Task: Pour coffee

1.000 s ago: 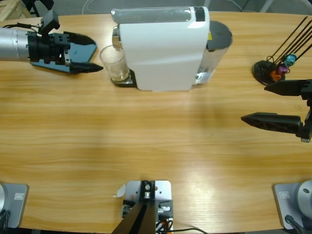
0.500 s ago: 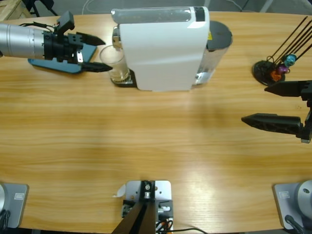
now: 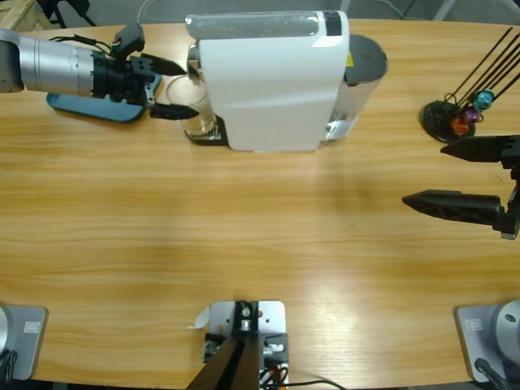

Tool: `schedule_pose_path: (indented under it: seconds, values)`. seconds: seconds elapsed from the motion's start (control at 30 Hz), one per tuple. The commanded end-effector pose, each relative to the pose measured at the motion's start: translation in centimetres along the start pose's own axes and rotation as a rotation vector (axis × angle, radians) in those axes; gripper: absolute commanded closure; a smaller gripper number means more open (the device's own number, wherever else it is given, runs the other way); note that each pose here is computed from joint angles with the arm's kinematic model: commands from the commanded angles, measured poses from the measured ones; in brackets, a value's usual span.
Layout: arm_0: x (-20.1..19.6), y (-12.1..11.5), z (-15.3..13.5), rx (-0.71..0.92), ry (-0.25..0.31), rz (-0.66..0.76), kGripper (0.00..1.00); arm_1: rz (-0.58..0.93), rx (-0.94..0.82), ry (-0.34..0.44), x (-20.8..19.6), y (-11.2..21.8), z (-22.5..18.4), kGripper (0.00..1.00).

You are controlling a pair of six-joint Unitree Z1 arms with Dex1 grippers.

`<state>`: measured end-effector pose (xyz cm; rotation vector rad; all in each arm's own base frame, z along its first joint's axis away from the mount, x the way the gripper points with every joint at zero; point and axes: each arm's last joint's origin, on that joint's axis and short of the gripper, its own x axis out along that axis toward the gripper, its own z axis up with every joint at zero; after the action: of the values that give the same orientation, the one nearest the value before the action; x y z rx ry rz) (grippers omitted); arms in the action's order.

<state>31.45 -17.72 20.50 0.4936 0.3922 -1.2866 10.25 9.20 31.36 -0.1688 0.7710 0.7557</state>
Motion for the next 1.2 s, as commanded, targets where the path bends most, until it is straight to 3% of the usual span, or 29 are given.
schedule_pose_path:
  seconds: [0.03, 0.27, 0.4, 0.53, 0.67, 0.77, 0.97, 1.2]
  values:
    - [2.1, -0.1, -1.2, -0.025, 0.037, -0.029, 0.004, 0.013, 0.009, 0.056, 0.9, 0.0, -1.0, 0.000]
    - [2.3, 0.2, -1.1, -0.031, 0.042, -0.017, 0.033, 0.012, 0.008, 0.049, 0.9, 0.0, -0.8, 0.000]
    - [2.6, 0.6, -1.0, -0.064, 0.049, -0.001, 0.219, 0.013, 0.007, 0.041, 0.6, 0.0, -0.9, 0.000]
    - [2.5, 0.6, -1.1, -0.070, 0.049, -0.002, 0.304, 0.008, 0.006, 0.028, 0.2, 0.1, -0.8, 0.000]
    - [2.5, 0.5, -1.1, -0.070, 0.046, -0.008, 0.648, 0.001, 0.007, 0.021, 0.2, 0.0, -0.5, 0.000]
    - [2.4, 0.3, -1.1, -0.069, 0.046, -0.013, 0.989, 0.001, 0.007, 0.026, 0.3, 0.0, -0.7, 0.000]
    - [-0.3, 0.8, -1.8, -0.136, -0.015, -0.023, 1.000, -0.008, 0.016, 0.009, 0.3, -0.2, -0.3, 0.000]
    - [-5.2, -0.8, 0.4, -0.134, -0.051, 0.084, 1.000, -0.008, 0.011, -0.023, -0.1, -0.1, 0.0, 0.000]
